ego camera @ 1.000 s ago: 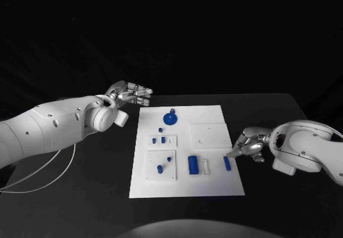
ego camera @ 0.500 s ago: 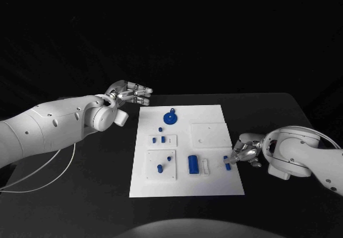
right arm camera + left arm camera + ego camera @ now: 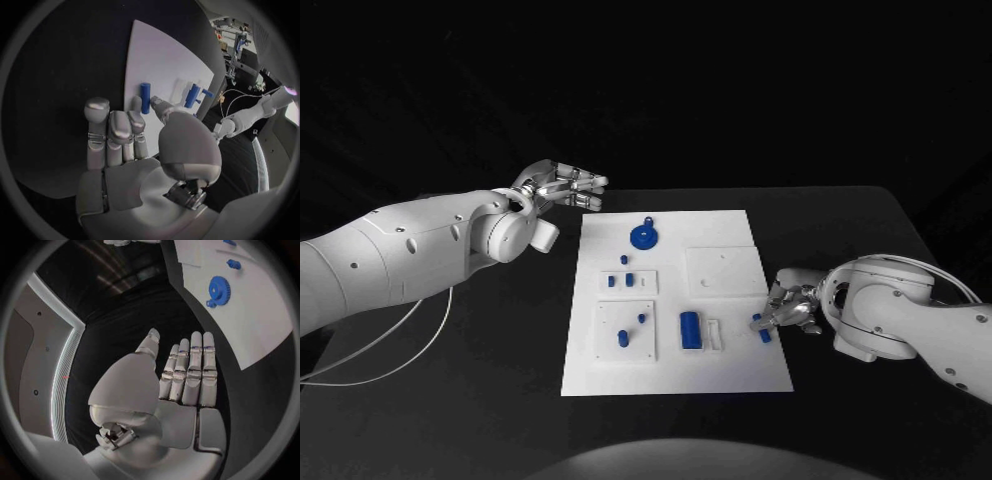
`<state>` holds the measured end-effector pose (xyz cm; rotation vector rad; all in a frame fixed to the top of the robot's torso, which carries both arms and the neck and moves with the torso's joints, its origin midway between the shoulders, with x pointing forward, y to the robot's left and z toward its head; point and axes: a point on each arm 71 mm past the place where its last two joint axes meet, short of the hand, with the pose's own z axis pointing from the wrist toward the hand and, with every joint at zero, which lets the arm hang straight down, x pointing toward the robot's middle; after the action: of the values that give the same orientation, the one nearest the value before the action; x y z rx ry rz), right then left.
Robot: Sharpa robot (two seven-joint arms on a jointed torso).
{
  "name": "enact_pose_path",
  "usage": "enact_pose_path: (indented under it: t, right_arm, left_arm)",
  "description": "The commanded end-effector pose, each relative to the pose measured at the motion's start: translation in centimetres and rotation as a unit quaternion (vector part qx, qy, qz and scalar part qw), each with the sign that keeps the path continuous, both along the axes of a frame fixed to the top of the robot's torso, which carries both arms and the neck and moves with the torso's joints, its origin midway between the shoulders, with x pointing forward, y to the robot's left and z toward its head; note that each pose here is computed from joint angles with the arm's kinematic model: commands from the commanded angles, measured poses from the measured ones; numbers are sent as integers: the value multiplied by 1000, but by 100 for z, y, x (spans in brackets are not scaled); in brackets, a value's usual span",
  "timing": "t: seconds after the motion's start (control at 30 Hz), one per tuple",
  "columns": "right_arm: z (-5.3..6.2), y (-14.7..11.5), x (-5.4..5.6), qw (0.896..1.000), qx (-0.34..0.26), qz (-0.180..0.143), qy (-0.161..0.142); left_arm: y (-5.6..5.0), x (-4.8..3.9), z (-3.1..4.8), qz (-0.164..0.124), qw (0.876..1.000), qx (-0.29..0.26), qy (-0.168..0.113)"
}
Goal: Assemble the parts on the task board
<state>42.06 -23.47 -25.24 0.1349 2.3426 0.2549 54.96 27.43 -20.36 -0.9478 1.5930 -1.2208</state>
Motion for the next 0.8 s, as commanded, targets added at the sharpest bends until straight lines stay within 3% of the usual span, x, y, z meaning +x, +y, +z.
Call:
enact_pose_path:
  t: [0.03,0.43,0.8]
  right_arm:
    - [-187,17,-126,998,-40,23,34]
    - [-247,56,-189,997,-47,33,47]
    - [-233,117,-206,998,21,-10,55]
  left_arm:
    - [-14,-3,9,-5,1000,-3,-5]
    - [-5,-4,8,-4,1000,-3,-4]
    - [1,-6,9,-4,1000,-3,-4]
